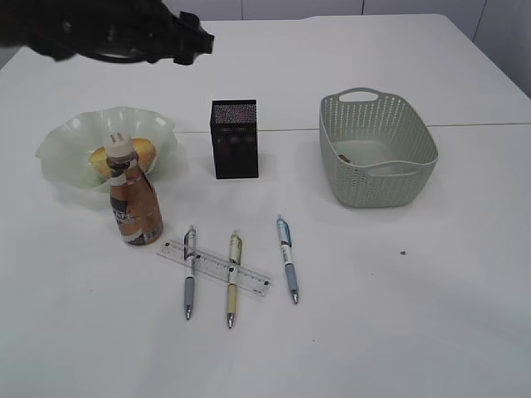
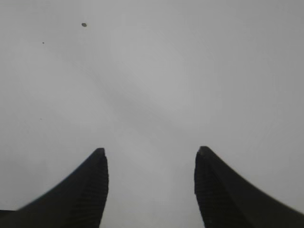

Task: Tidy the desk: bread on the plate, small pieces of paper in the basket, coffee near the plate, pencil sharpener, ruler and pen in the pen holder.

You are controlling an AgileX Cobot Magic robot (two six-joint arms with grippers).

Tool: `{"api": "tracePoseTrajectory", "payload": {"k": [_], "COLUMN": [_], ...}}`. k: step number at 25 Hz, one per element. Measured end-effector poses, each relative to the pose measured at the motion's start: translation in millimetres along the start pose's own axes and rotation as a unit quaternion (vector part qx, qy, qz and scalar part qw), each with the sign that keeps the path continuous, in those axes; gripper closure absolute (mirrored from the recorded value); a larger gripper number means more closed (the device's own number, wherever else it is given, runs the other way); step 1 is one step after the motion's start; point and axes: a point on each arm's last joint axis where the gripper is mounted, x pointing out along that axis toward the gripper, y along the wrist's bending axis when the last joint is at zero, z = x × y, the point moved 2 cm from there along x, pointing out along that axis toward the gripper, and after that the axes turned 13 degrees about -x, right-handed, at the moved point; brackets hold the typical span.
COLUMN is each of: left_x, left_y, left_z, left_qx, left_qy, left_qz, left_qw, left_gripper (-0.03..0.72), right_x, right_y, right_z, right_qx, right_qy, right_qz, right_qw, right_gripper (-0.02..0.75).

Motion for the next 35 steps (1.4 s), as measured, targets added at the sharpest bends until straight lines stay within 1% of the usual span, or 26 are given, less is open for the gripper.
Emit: {"api": "tracePoseTrajectory", "payload": {"k": [2, 5, 8, 11, 12, 14, 16, 20, 23, 25, 27, 30, 32, 35], "left_x": [-21, -55, -86, -112, -119, -133, -144, -164, -178, -189, -200, -216, -228, -243], "left_y": [0.7, 4.1, 8.8, 14.5, 15.3, 15.1, 13.1, 13.6, 20.2, 25.6, 33.5, 49.9, 60.2, 73.7], "left_z": [10, 20, 23, 16, 13, 6, 3, -10, -23, -31, -37, -44, -46, -47], "left_qx": [-0.004, -0.012, -0.018, -0.011, 0.000, 0.021, 0.030, 0.030, 0.012, -0.004, -0.022, -0.060, -0.086, -0.119], "left_qy": [0.029, 0.080, 0.138, 0.213, 0.238, 0.295, 0.323, 0.340, 0.355, 0.361, 0.363, 0.361, 0.354, 0.339], "left_qz": [0.024, 0.063, 0.102, 0.139, 0.143, 0.142, 0.131, 0.122, 0.122, 0.123, 0.128, 0.143, 0.154, 0.171], "left_qw": [0.999, 0.995, 0.985, 0.967, 0.961, 0.945, 0.937, 0.932, 0.927, 0.924, 0.923, 0.920, 0.918, 0.917], "left_gripper": [0.276, 0.284, 0.287, 0.300, 0.309, 0.334, 0.368, 0.402, 0.407, 0.407, 0.408, 0.408, 0.408, 0.408], "right_x": [0, 0, 0, 0, 0, 0, 0, 0, 0, 0, 0, -1, -2, 4], "right_y": [0, 0, 0, 0, 0, 0, 0, -1, -2, -1, 2, 12, 18, 22], "right_z": [0, 0, 0, -2, -3, -3, -4, -4, -4, -2, 2, 8, 11, 17], "right_qx": [0.000, 0.000, 0.000, 0.000, 0.000, 0.000, 0.000, -0.003, -0.005, -0.005, -0.015, -0.054, -0.062, -0.065], "right_qy": [0.000, 0.000, 0.001, 0.010, 0.013, 0.016, 0.016, 0.017, 0.016, 0.008, -0.008, -0.041, -0.056, -0.048], "right_qz": [0.000, -0.001, -0.001, 0.000, 0.001, 0.001, 0.001, -0.006, -0.011, -0.006, 0.011, 0.052, 0.078, 0.099], "right_qw": [1.000, 1.000, 1.000, 1.000, 1.000, 1.000, 1.000, 1.000, 1.000, 1.000, 1.000, 0.996, 0.993, 0.992], "right_gripper": [0.312, 0.312, 0.312, 0.312, 0.312, 0.312, 0.312, 0.312, 0.312, 0.312, 0.312, 0.312, 0.312, 0.312]}}
